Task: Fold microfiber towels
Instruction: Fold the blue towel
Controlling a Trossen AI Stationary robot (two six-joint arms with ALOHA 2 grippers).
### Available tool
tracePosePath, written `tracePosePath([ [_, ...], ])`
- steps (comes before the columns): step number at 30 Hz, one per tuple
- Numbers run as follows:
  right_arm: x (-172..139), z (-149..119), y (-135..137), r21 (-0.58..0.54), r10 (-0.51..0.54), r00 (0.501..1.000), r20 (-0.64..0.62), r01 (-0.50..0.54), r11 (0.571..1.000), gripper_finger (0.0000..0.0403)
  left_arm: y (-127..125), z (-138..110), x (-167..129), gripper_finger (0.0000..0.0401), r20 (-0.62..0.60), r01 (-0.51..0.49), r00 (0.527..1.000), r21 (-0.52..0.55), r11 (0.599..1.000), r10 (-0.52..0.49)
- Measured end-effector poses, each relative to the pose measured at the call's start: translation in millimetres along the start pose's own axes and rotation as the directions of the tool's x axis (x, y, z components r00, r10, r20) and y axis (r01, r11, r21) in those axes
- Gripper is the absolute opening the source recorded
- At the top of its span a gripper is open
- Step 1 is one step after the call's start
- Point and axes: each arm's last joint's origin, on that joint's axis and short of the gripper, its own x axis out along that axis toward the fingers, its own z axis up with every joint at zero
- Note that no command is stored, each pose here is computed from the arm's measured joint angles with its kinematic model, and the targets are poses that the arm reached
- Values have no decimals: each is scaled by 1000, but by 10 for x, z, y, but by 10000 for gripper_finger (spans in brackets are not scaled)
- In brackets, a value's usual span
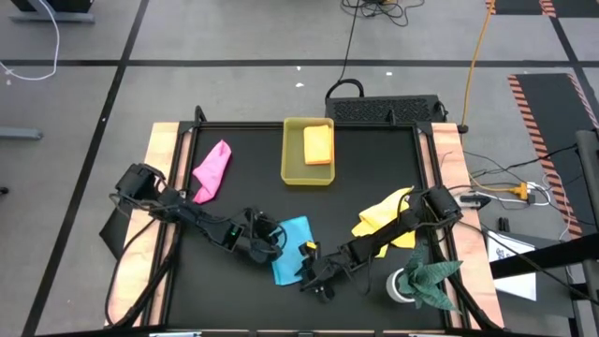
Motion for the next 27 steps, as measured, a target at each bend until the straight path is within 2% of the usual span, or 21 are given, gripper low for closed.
tracePosePath([
  [6, -70, 26, -22, -7, 2, 1000, -23, -2, 1000, 9, -83, -29, -52, 143, 8, 53, 999, 97, 994, -54],
  [11, -262, 97, -31, 31, 50, 997, -67, -48, 998, 15, -122, -97, -68, 143, -15, 73, 997, 134, 988, -72],
  [16, -414, 177, -16, 78, 210, 976, -52, -206, 975, 12, -155, -236, 5, 143, -52, 76, 996, 164, 984, -69],
  [19, -453, 191, -10, 84, 268, 962, -49, -264, 961, 7, -186, -310, 96, 143, -37, 71, 997, 153, 986, -66],
  [27, -624, 312, -69, 103, 282, 959, -5, -280, 955, 5, -336, -379, 101, 143, 6, 169, 985, 202, 965, -173],
])
